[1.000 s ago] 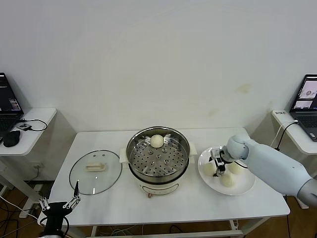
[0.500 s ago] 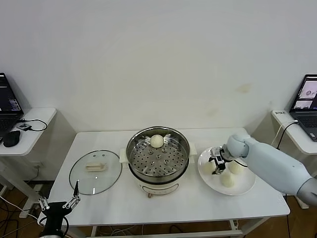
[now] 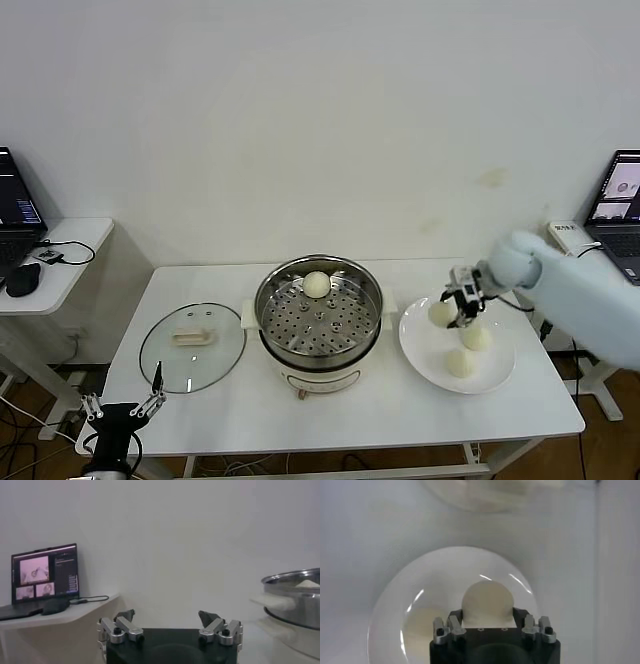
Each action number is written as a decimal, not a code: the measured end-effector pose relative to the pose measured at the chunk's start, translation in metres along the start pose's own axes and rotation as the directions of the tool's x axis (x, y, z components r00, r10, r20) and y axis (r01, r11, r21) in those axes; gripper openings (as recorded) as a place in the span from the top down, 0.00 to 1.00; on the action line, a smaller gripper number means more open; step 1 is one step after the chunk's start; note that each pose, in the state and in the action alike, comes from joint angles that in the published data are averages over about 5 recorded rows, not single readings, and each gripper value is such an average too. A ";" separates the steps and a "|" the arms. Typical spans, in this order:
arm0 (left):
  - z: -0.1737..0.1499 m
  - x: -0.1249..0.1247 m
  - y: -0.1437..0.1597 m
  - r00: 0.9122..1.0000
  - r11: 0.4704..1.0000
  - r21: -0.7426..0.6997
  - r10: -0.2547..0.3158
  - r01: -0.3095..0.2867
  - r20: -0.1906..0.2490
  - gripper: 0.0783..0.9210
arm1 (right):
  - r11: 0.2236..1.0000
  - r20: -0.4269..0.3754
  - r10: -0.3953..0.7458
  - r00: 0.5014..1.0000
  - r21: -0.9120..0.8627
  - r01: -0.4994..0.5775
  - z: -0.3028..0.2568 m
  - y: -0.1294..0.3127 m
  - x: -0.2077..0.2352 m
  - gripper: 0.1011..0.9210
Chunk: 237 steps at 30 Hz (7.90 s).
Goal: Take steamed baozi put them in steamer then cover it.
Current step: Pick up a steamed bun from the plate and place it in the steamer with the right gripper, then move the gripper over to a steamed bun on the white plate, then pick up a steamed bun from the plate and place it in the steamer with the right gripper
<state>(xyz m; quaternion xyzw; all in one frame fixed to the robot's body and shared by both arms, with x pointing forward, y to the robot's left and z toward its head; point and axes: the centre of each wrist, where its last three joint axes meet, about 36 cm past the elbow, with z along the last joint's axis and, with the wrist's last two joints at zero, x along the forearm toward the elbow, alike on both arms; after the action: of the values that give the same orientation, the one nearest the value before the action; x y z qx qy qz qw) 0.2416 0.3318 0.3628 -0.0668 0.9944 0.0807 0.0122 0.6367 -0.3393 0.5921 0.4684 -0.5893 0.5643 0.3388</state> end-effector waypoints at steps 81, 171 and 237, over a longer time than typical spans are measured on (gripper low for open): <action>-0.001 0.001 0.006 1.000 1.000 -0.010 -0.018 0.018 0.014 0.12 | 0.980 0.163 -0.049 0.985 0.199 0.015 -0.228 -0.037 0.041 0.12; 0.006 0.005 0.012 1.000 0.999 -0.041 -0.020 0.019 -0.013 0.12 | 0.991 -0.090 -0.133 0.987 0.010 0.134 0.037 0.098 -0.075 0.43; -0.001 0.002 0.004 0.998 0.999 -0.002 -0.053 0.053 0.024 0.12 | 0.595 0.164 -0.203 0.965 0.804 -0.011 -0.278 0.018 -0.039 0.42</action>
<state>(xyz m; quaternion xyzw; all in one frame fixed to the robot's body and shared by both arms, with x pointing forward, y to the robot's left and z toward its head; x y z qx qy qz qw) 0.2387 0.3349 0.3646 -0.0922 0.9920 0.0823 0.0261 0.5965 -0.0613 0.5866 0.6655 -0.2847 0.6881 0.0505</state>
